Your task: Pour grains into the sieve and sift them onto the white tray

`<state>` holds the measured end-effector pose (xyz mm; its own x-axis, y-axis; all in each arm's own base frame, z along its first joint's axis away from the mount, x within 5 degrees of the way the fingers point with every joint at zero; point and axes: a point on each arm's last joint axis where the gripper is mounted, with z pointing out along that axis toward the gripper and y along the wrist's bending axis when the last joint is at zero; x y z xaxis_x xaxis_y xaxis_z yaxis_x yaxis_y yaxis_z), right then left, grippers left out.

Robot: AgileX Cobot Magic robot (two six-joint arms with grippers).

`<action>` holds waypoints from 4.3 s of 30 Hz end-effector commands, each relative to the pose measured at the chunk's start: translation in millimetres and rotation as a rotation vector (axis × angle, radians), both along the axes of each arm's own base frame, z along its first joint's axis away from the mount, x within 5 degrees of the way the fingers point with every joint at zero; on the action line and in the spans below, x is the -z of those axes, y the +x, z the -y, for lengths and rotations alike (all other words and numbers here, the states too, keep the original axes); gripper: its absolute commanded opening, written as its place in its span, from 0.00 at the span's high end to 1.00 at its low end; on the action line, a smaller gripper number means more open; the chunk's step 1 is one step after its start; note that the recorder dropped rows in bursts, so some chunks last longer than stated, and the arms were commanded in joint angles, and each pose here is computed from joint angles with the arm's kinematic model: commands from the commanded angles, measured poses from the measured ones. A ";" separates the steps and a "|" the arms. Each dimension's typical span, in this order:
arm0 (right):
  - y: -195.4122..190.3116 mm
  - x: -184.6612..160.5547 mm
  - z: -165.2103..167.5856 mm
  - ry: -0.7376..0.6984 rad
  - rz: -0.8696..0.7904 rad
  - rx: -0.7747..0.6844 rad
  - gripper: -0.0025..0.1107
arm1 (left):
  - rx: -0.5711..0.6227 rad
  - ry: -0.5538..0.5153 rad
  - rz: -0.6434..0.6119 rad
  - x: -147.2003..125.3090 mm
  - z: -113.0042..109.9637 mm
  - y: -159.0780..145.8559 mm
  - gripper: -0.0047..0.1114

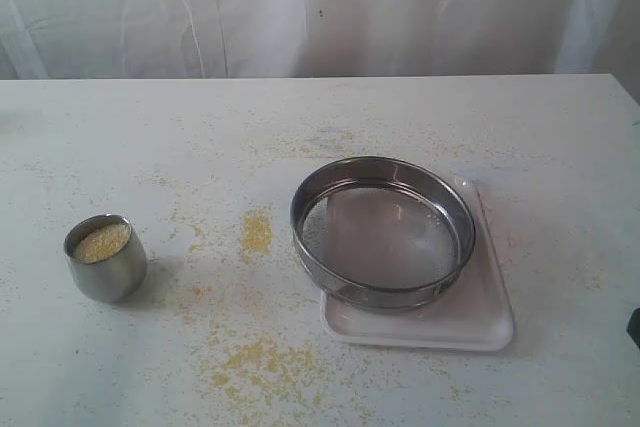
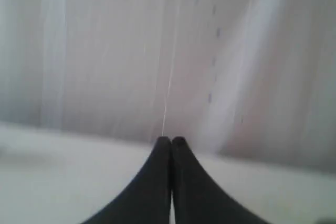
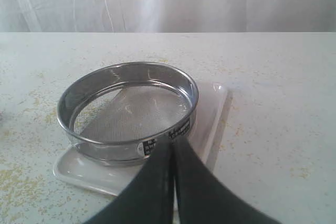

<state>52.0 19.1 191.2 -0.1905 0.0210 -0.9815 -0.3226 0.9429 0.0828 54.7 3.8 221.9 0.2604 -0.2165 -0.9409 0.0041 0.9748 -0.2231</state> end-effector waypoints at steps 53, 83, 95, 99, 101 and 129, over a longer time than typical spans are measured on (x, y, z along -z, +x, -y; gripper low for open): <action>-0.1 1.3 0.4 0.005 0.003 0.007 0.98 | 0.351 0.222 -0.325 -2.6 -48.5 264.3 0.96; -0.1 1.3 0.4 0.005 0.003 0.007 0.98 | 0.828 0.379 -0.623 37.3 -40.6 219.5 0.06; -0.1 1.3 0.4 0.005 0.003 0.007 0.98 | 0.866 0.645 -0.493 36.2 -29.9 222.4 0.06; -0.1 1.3 0.4 0.005 0.003 0.007 0.98 | 0.861 0.692 -0.466 35.7 -30.1 222.9 0.06; -0.1 1.3 0.4 0.005 0.003 0.007 0.98 | 0.863 0.665 -0.466 37.8 -26.8 225.3 0.06; -0.1 1.3 0.4 0.005 0.003 0.007 0.98 | 0.929 0.743 -0.669 91.8 -9.2 236.0 0.06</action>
<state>52.0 19.1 191.2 -0.1911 0.0229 -0.9813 -0.3222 0.9429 0.0848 290.9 13.8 131.5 -0.2451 0.5470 -0.8004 0.8192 0.5584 0.1309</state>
